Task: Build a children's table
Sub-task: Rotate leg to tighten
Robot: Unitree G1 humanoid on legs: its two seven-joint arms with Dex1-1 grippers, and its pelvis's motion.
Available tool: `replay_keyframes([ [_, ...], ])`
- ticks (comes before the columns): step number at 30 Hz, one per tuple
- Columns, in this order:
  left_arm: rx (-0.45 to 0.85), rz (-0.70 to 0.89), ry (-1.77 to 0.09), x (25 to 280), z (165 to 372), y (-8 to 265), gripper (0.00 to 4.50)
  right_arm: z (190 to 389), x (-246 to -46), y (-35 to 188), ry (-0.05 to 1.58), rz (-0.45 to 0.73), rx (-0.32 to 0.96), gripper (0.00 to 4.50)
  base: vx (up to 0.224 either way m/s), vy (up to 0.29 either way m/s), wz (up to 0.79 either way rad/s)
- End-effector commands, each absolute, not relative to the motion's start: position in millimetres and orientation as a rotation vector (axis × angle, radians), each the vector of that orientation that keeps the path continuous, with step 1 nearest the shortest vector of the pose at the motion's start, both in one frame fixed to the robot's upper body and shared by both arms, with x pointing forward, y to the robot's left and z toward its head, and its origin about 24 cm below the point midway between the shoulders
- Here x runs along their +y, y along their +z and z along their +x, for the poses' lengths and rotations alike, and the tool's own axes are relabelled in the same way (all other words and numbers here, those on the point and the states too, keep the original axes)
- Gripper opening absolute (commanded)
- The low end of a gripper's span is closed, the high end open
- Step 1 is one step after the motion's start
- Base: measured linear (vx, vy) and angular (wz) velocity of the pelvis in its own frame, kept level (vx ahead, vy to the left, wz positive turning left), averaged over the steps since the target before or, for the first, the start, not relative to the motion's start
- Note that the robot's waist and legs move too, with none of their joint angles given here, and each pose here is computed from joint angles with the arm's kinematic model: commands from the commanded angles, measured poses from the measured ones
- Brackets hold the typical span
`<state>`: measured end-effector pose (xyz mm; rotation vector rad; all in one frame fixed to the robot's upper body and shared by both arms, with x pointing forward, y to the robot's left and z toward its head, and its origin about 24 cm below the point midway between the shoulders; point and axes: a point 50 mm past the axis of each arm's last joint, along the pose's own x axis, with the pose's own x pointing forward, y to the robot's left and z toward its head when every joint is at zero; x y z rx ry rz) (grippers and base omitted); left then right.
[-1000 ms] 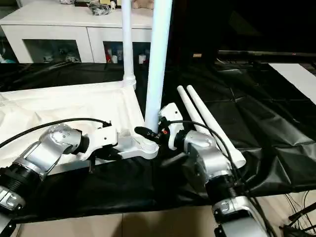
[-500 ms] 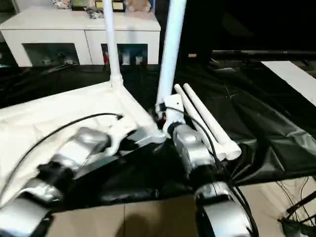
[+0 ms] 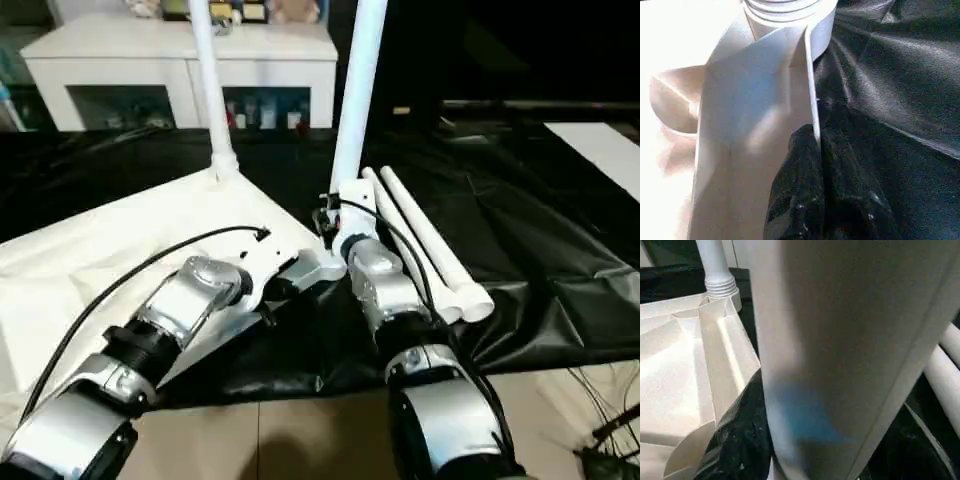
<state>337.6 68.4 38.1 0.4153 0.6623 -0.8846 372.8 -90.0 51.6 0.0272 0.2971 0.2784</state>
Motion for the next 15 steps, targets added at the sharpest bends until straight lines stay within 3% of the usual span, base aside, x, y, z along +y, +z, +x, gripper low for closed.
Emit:
replay_keyframes([
  [1,0.671,0.444,-0.931,63.5,336.3,37.4,0.0,343.2,-98.3,-8.9,0.256,0.024,0.583,1.84,0.0,0.0,0.0],
  [8,0.638,0.461,-0.953,66.5,337.3,40.3,0.0,351.0,-91.8,4.3,0.323,0.042,0.503,1.84,0.0,0.0,0.0],
  [10,0.63,0.476,-0.965,68.3,337.5,40.8,0.0,354.3,-89.5,11.1,0.346,0.056,0.467,2.4,0.0,0.0,0.0],
  [15,0.623,0.499,-0.981,73.8,337.8,42.3,0.0,359.6,-84.5,23.4,0.415,0.059,0.407,2.87,0.0,0.0,0.0],
])
